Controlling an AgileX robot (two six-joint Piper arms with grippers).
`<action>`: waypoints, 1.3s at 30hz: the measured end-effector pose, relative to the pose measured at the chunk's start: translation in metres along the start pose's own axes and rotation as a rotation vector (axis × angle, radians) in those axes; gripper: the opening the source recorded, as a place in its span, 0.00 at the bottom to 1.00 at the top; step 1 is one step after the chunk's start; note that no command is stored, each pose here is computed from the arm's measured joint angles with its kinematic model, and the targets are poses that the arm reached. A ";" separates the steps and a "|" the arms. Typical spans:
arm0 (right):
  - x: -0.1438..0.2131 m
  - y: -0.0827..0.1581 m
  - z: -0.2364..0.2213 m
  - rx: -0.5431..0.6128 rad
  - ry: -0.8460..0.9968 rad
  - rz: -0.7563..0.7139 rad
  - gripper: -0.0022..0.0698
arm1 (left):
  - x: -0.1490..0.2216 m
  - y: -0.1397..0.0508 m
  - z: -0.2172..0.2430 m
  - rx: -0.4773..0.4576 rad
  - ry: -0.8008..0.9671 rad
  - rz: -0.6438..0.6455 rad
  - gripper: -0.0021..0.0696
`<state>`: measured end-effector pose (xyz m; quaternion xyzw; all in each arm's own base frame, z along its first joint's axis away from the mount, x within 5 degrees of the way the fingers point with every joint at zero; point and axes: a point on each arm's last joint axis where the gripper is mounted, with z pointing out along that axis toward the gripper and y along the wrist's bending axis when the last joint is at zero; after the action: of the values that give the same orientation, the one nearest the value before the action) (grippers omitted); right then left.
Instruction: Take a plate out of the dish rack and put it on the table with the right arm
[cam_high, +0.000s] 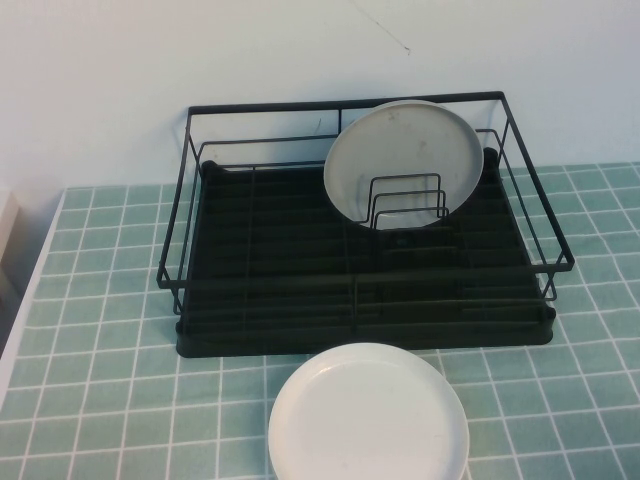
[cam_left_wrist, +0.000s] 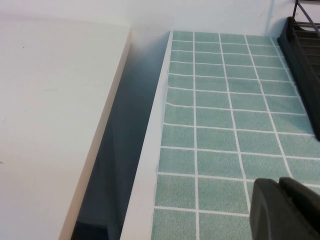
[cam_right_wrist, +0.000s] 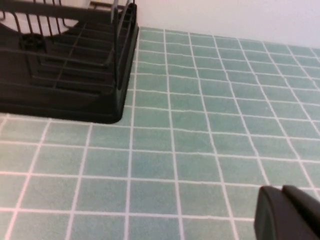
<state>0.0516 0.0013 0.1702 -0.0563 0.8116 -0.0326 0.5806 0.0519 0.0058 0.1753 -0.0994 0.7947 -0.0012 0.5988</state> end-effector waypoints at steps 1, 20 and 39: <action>0.000 0.001 0.000 -0.008 -0.003 0.035 0.03 | 0.000 0.000 0.000 0.000 0.000 0.000 0.02; -0.018 0.017 -0.003 -0.258 -0.124 0.822 0.03 | 0.000 0.000 0.000 0.000 0.000 0.000 0.02; -0.155 0.011 0.028 -0.360 0.037 -0.073 0.03 | 0.000 -0.001 0.000 0.006 -0.001 -0.015 0.02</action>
<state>0.1268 0.0320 0.3052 -0.1884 0.8123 0.0911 0.5444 0.0520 0.0053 0.1755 -0.1035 0.7935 -0.0079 0.5996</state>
